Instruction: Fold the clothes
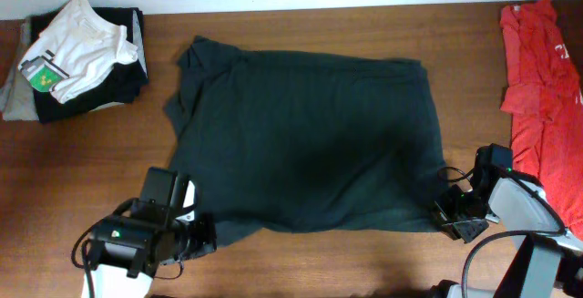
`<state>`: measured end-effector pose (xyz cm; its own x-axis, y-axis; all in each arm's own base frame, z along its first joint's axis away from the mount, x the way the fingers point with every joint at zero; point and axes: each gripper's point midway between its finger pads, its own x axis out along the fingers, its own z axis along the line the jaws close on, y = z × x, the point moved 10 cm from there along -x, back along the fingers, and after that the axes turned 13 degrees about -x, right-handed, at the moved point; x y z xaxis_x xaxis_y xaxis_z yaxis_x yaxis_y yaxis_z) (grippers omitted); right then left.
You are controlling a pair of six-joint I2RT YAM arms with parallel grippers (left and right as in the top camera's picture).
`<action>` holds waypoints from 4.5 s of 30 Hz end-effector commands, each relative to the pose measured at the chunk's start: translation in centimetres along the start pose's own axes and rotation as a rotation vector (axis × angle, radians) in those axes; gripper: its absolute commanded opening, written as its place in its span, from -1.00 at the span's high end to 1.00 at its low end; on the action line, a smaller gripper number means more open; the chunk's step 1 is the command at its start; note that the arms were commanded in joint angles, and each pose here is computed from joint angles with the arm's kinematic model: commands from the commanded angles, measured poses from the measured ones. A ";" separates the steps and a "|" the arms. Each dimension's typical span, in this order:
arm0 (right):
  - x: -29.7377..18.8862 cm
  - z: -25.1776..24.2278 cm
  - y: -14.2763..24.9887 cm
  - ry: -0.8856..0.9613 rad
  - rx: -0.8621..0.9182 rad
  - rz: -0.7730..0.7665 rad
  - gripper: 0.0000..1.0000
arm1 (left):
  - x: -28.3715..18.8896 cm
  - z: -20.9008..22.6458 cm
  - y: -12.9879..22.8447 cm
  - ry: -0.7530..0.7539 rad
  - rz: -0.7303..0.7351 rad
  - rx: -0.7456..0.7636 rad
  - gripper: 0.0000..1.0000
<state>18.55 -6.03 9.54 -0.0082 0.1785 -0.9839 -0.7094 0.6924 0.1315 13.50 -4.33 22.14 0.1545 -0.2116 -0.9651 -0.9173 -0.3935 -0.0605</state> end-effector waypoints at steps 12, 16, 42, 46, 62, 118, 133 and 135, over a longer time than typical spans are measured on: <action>-0.2 -0.3 -1.0 0.063 -0.025 -0.081 -0.36 | 0.4 -0.1 -0.1 -0.031 0.054 -0.010 0.99; 0.7 -0.6 -0.7 0.060 -0.017 -0.083 -0.33 | 0.5 -0.2 -0.2 -0.028 0.050 -0.009 0.99; -1.9 -0.9 -1.5 0.115 0.127 -0.156 0.92 | -5.3 0.3 -0.4 -0.053 -0.236 -0.095 0.99; -1.9 -0.6 -1.9 0.089 0.158 -0.185 0.92 | -5.4 0.0 -3.4 -0.108 -0.482 -0.253 0.99; -6.0 2.8 -4.6 -0.162 0.113 -0.248 0.92 | 2.4 -3.6 -14.3 -0.241 -0.674 -0.407 0.99; -4.8 13.4 -7.5 -0.091 -0.495 -0.167 0.74 | 12.7 -5.0 -18.4 0.012 -0.235 0.007 0.44; 0.9 12.3 -8.8 0.083 -0.453 -0.053 0.77 | 13.0 2.5 -19.2 -0.192 -0.166 -0.317 0.97; 0.8 11.5 -8.9 0.176 -0.375 -0.069 0.78 | 14.5 3.4 -19.1 -0.221 -0.119 -0.340 0.97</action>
<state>33.62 -3.17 9.88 0.0218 0.1255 -0.9918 -0.9429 0.3324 0.0213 32.40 2.61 10.75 0.2137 0.0309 -0.9764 -0.7304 -0.6587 -0.1807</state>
